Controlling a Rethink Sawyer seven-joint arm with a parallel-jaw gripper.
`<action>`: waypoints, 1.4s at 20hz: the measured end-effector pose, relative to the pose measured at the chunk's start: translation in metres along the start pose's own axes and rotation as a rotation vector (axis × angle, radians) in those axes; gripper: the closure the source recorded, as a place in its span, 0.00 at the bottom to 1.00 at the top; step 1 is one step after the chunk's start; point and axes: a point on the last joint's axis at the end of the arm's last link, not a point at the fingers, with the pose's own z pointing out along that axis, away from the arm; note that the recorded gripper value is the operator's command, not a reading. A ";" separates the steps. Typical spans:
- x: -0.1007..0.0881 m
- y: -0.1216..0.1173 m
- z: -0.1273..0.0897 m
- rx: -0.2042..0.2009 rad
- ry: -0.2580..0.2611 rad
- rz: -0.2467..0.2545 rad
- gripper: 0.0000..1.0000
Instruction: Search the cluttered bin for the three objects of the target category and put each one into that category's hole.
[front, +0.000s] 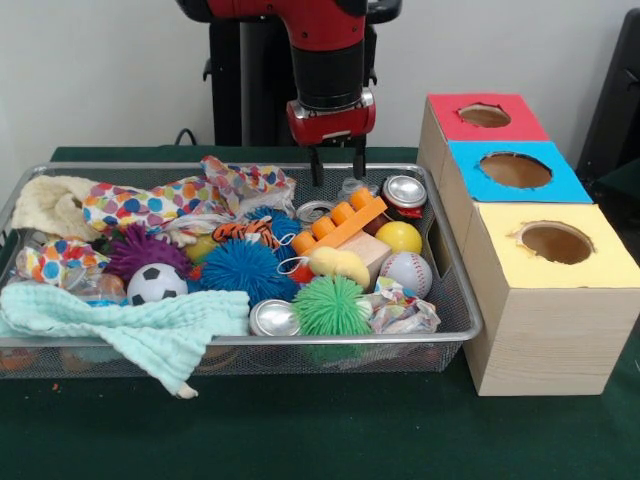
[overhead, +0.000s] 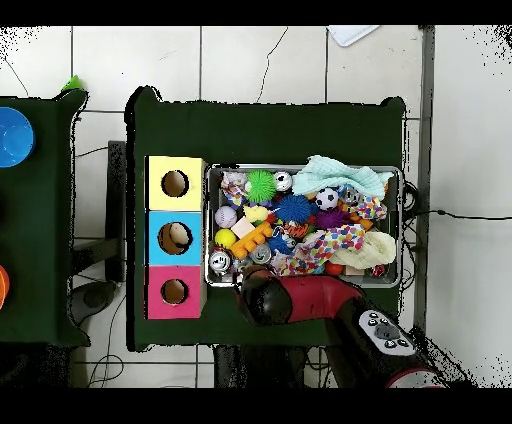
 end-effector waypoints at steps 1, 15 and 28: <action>0.000 0.000 0.001 -0.003 0.000 0.001 0.00; -0.005 -0.006 0.002 -0.039 -0.020 0.026 0.00; -0.013 0.002 -0.001 -0.054 -0.035 0.016 0.00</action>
